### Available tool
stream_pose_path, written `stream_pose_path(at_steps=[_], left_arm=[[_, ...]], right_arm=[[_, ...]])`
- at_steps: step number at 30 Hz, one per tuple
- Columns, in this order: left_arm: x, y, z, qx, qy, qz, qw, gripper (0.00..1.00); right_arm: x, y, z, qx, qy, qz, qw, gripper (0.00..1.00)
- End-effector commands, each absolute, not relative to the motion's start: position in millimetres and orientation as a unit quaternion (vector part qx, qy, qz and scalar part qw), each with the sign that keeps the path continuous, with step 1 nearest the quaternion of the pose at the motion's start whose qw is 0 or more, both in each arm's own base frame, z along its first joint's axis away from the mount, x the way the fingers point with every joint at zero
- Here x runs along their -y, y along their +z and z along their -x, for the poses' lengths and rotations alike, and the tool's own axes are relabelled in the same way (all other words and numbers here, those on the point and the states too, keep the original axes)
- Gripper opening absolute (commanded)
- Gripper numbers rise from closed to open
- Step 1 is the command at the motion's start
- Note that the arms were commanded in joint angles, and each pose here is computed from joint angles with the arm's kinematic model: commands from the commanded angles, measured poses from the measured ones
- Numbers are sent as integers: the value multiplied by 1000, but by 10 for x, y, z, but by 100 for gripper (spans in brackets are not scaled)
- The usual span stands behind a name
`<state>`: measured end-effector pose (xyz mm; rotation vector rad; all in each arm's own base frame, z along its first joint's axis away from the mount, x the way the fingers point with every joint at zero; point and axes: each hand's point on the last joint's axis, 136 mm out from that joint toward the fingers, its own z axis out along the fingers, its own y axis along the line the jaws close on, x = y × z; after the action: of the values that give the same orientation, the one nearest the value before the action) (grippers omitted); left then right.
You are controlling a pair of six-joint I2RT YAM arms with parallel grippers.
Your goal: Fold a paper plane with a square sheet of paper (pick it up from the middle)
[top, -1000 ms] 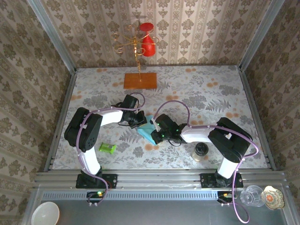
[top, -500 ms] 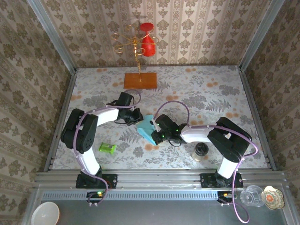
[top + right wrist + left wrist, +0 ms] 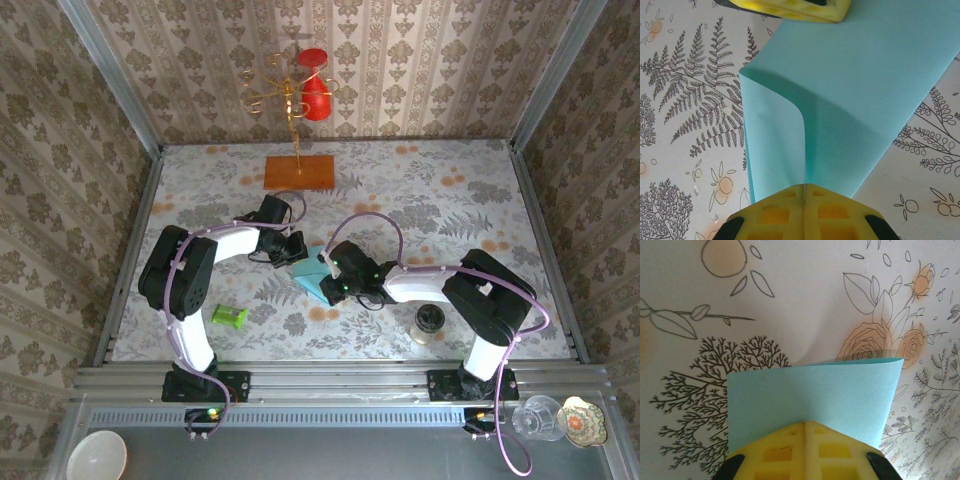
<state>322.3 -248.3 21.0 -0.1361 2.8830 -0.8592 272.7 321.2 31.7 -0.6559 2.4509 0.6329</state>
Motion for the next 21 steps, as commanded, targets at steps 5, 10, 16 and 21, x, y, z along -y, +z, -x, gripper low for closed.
stream_pose_path(at_steps=[5, 10, 16, 21], left_arm=[[2406, 46, -3084, -966, -254, 40, 38, 3], [2406, 67, -3093, -965, -254, 41, 41, 3], [2408, 93, -3107, -965, -256, 41, 44, 3], [2406, 124, -3110, -964, -257, 42, 47, 3]], right_arm=[[-3215, 249, -2741, -908, 230, 248, 248, 0], [-3191, 231, -2720, -910, 230, 247, 242, 0], [-3188, 240, -2666, -910, 236, 249, 232, 0], [-3181, 217, -2662, -913, 232, 247, 227, 0]])
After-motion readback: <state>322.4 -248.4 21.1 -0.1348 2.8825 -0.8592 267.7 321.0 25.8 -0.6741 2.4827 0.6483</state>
